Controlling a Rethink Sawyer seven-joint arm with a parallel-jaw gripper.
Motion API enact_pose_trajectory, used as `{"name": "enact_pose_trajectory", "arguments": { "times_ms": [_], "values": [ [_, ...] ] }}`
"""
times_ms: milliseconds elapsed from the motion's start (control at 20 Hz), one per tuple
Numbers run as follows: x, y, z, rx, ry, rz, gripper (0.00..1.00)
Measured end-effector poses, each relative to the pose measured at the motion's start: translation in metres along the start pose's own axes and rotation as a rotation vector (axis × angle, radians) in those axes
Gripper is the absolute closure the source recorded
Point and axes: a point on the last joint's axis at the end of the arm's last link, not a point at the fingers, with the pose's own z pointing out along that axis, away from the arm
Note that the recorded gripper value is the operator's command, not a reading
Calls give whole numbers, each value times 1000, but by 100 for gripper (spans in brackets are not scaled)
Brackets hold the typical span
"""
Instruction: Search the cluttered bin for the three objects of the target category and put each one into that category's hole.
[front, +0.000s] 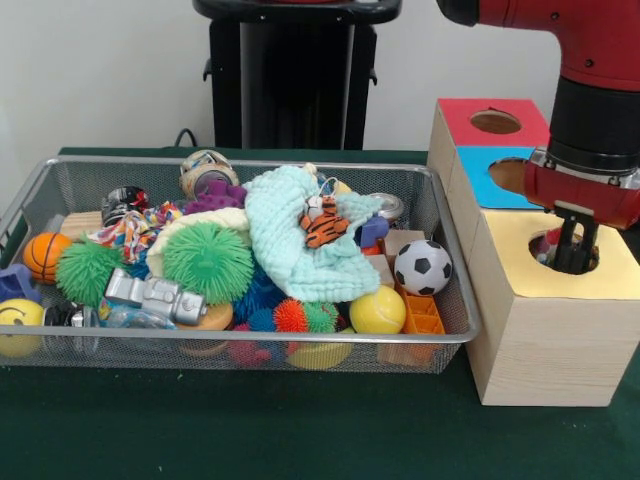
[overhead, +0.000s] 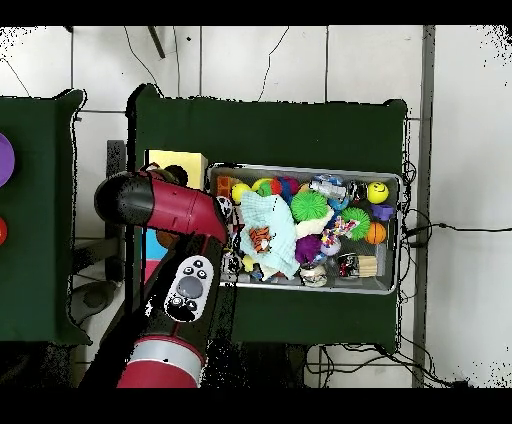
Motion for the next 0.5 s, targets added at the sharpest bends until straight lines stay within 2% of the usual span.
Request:
{"name": "enact_pose_trajectory", "arguments": {
  "times_ms": [500],
  "values": [
    [4, -3, 5, 16, -4, -9, 100]
  ]
}}
